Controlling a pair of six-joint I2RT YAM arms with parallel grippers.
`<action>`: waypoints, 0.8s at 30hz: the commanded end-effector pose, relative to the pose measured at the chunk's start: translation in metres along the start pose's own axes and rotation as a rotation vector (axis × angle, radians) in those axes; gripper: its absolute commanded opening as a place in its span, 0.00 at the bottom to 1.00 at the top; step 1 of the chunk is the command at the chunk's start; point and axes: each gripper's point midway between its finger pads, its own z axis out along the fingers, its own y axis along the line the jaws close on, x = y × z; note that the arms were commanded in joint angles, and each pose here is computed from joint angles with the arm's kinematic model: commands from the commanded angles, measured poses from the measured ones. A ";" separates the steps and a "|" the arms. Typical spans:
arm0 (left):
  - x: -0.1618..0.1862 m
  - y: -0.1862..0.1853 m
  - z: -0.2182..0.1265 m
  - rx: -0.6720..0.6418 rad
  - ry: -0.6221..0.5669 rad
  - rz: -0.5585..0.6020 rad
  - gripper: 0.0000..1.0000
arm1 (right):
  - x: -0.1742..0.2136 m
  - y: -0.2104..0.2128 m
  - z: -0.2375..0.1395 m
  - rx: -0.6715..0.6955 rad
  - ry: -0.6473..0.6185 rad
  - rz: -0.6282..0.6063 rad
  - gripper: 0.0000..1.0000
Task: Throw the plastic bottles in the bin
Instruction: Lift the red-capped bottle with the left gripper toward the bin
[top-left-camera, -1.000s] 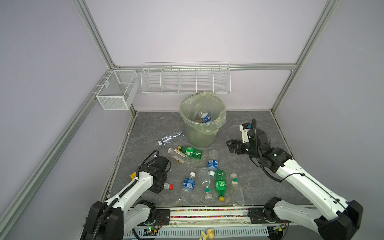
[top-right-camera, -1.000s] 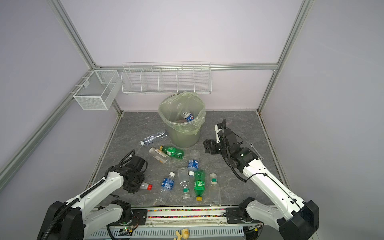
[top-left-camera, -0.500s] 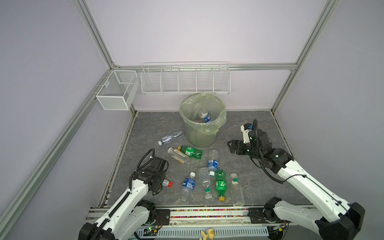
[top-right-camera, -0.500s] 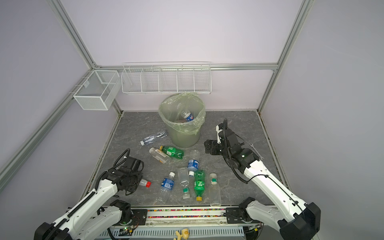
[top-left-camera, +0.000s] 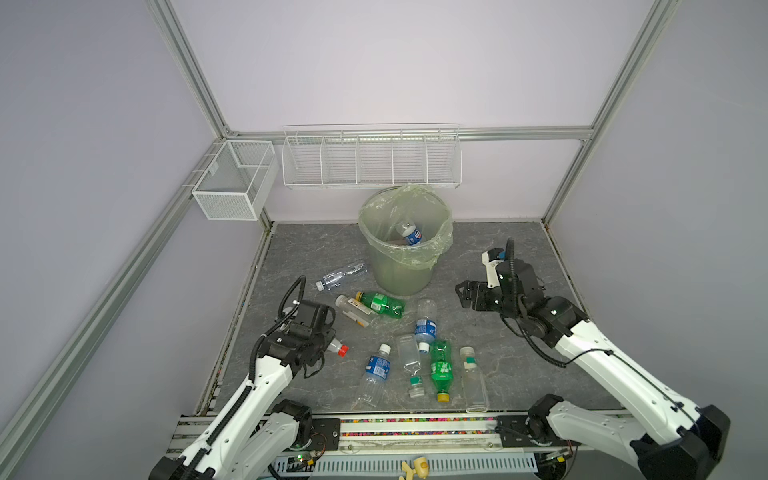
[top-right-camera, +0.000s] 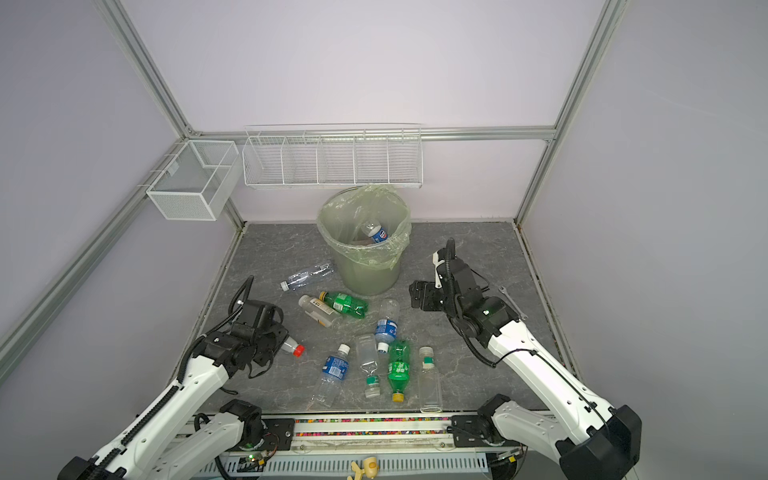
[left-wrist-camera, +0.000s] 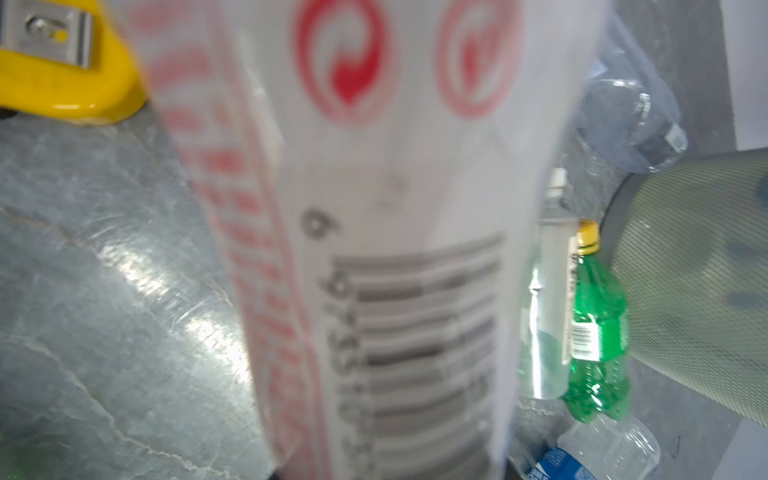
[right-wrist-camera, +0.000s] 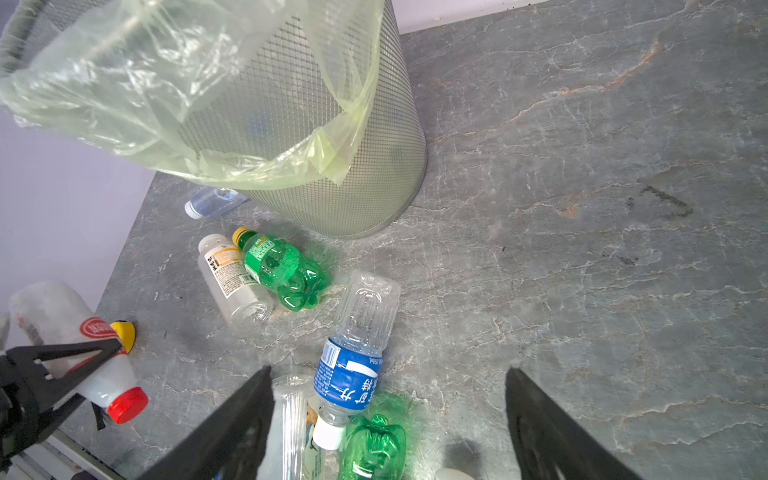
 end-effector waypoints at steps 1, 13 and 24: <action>-0.008 -0.023 -0.009 0.039 -0.010 0.101 0.35 | 0.004 -0.009 -0.001 0.039 0.011 0.010 0.88; -0.033 -0.088 -0.039 0.188 -0.084 0.323 0.36 | 0.006 -0.006 0.003 0.032 0.032 0.018 0.88; -0.046 -0.187 -0.103 0.539 -0.165 0.558 0.37 | 0.006 -0.008 -0.004 0.044 0.033 0.014 0.88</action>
